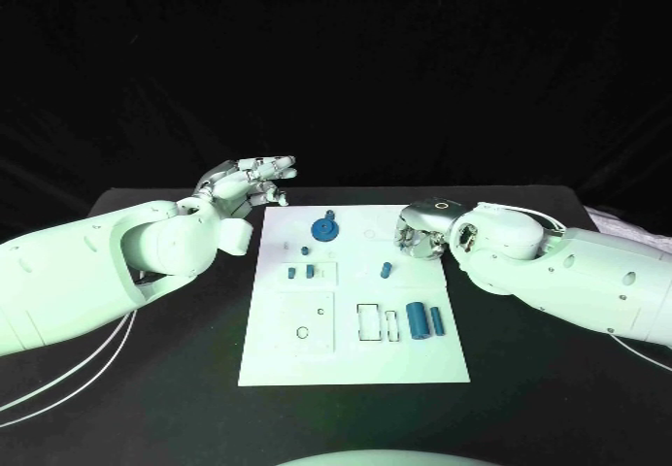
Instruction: Assemble the parts on the task board
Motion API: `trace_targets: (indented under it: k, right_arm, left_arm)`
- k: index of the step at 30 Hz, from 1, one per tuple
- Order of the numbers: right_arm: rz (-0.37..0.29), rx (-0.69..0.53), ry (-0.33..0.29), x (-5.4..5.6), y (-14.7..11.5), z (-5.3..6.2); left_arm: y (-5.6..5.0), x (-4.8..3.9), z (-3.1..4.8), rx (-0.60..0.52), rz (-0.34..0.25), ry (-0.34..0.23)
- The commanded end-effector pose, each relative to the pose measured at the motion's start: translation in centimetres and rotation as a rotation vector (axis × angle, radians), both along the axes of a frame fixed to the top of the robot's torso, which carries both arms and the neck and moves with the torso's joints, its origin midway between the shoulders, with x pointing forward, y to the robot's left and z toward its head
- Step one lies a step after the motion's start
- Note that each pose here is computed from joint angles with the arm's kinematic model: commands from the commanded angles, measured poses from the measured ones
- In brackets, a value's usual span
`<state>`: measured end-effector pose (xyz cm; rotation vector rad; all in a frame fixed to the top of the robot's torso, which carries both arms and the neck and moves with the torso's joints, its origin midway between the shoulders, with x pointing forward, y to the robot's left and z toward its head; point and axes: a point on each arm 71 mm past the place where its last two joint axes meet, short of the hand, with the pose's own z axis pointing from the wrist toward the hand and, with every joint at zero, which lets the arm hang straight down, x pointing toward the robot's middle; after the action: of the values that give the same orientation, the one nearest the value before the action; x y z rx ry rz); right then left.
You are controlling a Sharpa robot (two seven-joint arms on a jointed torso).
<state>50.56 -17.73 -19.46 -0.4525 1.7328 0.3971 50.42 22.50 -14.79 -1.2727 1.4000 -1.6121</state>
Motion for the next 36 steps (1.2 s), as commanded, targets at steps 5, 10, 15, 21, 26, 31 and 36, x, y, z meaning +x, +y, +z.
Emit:
trace_targets:
  k: [5,10,15,21,26,31,36]
  right_arm:
    - [0.007,-0.066,0.021,-0.4,0.4,-1.2]
    - [0.002,-0.032,-0.034,-0.5,0.3,-0.8]
    - [0.000,0.020,-0.074,-0.7,0.1,-0.2]
    - [-0.002,0.073,-0.099,-1.2,-0.4,0.6]
    - [-0.001,0.110,-0.110,-1.7,-0.8,1.6]
    - [0.021,0.149,-0.120,-2.7,-0.4,2.5]
    - [0.068,0.193,-0.131,-3.9,0.9,3.1]
  left_arm:
    - [-0.2,-0.04,0.10,-0.007,0.001,-0.003]
    - [-0.2,-0.02,0.09,-0.007,0.002,-0.003]
    - [-0.1,0.02,0.06,-0.005,0.003,0.000]
    - [0.0,0.10,0.01,-0.003,0.005,0.002]
    - [0.0,0.19,-0.03,-0.002,0.007,0.003]
    - [0.1,0.26,-0.07,-0.001,0.008,0.005]
    - [0.1,0.29,-0.10,-0.001,0.009,0.005]
